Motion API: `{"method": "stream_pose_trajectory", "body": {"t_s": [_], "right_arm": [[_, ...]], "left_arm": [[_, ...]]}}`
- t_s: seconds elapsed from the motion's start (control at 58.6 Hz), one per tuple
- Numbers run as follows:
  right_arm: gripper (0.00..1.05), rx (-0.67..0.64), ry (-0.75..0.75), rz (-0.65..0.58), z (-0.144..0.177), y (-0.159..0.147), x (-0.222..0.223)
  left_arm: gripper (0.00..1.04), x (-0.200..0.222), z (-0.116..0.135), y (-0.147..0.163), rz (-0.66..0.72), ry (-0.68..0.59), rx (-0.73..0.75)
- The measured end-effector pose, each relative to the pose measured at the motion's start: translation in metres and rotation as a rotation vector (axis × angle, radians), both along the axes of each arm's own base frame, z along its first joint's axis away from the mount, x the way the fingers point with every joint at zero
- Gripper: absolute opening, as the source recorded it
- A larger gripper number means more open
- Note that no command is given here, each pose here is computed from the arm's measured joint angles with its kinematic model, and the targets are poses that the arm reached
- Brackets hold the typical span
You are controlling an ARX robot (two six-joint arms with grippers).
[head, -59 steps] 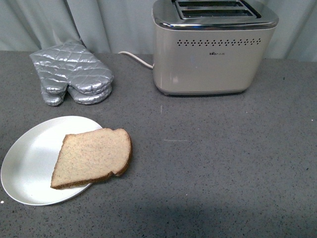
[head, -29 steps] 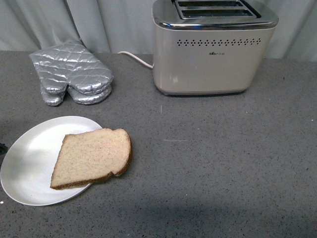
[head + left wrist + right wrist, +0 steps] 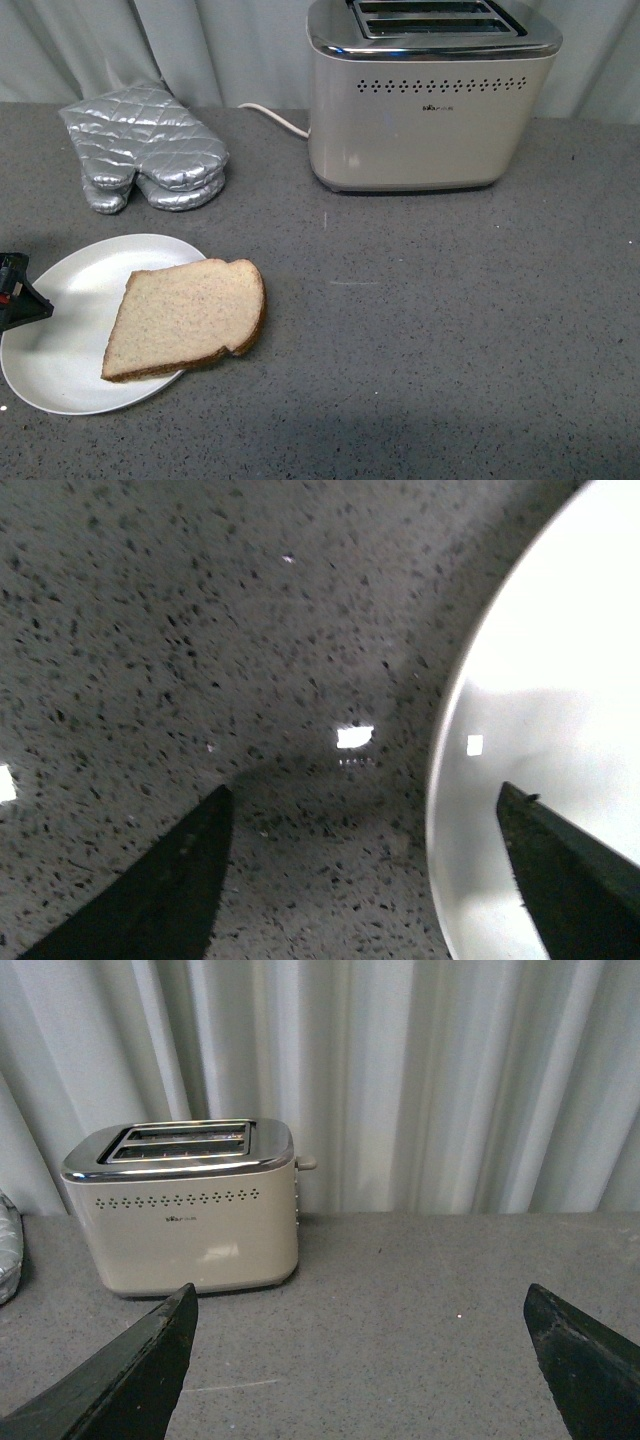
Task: Put bread into toaster
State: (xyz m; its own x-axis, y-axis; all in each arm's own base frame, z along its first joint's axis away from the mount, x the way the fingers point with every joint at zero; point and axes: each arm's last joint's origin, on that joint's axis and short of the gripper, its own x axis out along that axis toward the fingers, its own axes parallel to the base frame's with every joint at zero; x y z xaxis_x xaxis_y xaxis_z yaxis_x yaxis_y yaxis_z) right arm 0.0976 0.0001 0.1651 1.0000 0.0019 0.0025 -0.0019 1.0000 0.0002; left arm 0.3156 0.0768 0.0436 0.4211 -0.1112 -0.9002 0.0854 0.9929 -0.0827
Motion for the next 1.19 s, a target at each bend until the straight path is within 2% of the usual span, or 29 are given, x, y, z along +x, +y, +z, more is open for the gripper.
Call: {"method": "stream_pose_trajectory", "body": {"t_s": [0.324, 0.494, 0.682, 0.921, 1.006, 1.194], "right_arm": [[0.95, 0.000, 0.000, 0.000, 0.000, 0.000, 0.000], [0.95, 0.000, 0.000, 0.000, 0.000, 0.000, 0.000], [0.95, 0.000, 0.000, 0.000, 0.000, 0.000, 0.000], [0.95, 0.000, 0.000, 0.000, 0.000, 0.000, 0.000], [0.95, 0.000, 0.000, 0.000, 0.000, 0.000, 0.000], [0.95, 0.000, 0.000, 0.000, 0.000, 0.000, 0.000]], "left_arm": [[0.25, 0.005, -0.001, -0.007, 0.005, 0.019, -0.028], [0.03, 0.005, 0.000, -0.009, 0.015, 0.030, -0.058], [0.03, 0.004, 0.006, -0.012, 0.053, 0.031, -0.122], [0.03, 0.006, 0.031, -0.035, 0.050, -0.008, -0.208], [0.03, 0.008, 0.038, -0.051, 0.026, -0.016, -0.226], [0.03, 0.019, 0.038, -0.108, -0.055, -0.010, -0.260]]}}
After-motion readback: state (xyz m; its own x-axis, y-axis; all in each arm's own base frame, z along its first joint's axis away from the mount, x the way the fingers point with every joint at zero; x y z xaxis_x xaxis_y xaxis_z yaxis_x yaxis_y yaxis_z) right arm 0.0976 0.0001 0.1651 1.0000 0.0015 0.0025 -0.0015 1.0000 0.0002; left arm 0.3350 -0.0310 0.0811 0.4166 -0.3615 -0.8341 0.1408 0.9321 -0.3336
